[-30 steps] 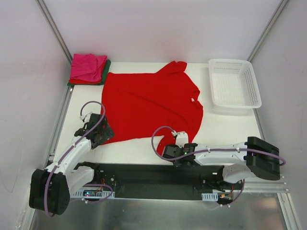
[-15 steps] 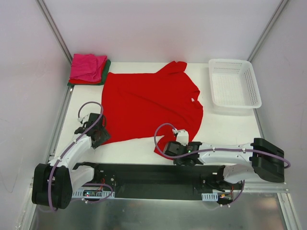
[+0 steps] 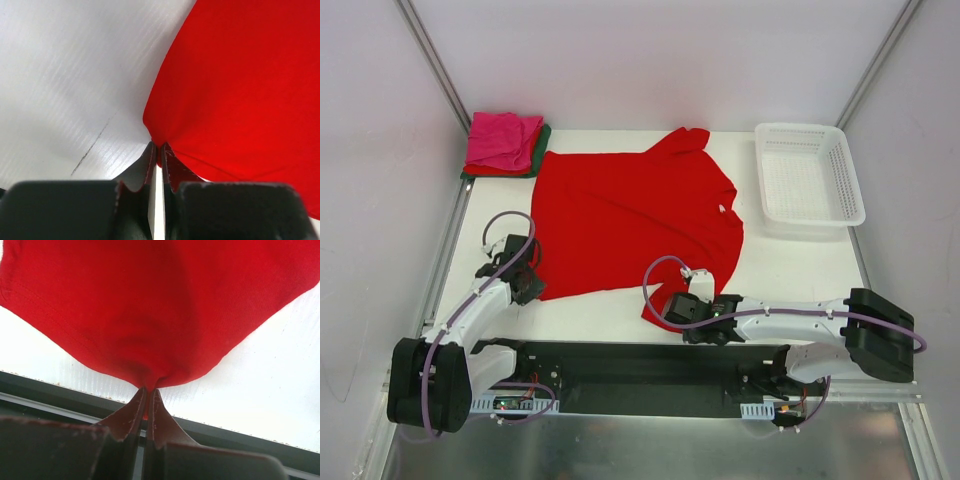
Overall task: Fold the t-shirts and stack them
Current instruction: Grap the side of the flattened tshirt closest away from the robot with both arms
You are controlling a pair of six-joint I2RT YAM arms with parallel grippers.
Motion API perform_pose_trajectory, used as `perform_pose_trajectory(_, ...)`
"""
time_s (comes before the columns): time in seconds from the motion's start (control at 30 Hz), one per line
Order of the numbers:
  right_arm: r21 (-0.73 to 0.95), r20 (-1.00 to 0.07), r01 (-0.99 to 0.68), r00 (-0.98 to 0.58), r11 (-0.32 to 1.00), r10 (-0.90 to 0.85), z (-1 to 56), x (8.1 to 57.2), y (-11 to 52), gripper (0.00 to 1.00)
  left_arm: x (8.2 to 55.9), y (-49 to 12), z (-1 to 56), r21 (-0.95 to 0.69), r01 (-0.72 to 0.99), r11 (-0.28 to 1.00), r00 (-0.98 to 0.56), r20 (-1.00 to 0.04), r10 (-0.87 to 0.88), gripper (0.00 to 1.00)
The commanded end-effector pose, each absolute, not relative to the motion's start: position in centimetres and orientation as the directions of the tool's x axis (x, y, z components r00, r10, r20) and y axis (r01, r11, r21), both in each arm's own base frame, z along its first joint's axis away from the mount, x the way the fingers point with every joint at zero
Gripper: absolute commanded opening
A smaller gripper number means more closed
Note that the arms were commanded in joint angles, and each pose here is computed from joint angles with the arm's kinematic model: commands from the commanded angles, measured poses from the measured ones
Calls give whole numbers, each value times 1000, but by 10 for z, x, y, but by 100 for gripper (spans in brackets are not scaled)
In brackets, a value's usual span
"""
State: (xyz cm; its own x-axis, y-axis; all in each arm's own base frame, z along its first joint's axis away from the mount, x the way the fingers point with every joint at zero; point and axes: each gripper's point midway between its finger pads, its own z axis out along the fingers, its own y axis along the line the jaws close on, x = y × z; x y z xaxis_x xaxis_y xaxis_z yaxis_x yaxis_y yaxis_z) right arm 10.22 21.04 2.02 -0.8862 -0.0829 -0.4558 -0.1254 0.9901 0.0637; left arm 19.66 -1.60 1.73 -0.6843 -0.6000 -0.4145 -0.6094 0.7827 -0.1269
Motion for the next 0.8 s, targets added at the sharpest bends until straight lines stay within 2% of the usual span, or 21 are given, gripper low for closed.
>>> perform_pose_trajectory(0.0, 82, -467, -129, -881, 988, -76, 28, 105, 215, 1, 203, -14, 26, -127, -612, 781, -679, -421, -601, 0)
perform_pose_trajectory(0.3, 11, -528, -81, -847, 997, -63, 49, 118, 193, 1, 213, -18, 34, -136, -573, 808, -702, -426, -570, 0)
perform_pose_trajectory(0.47, -52, -608, -22, -792, 998, -50, 88, 136, 167, 1, 224, -17, 44, -131, -545, 828, -712, -449, -540, 0)
perform_pose_trajectory(0.77, -57, -706, 98, -708, 994, 29, 146, 148, 111, 1, 230, -17, 46, -111, -515, 850, -737, -450, -505, 0)
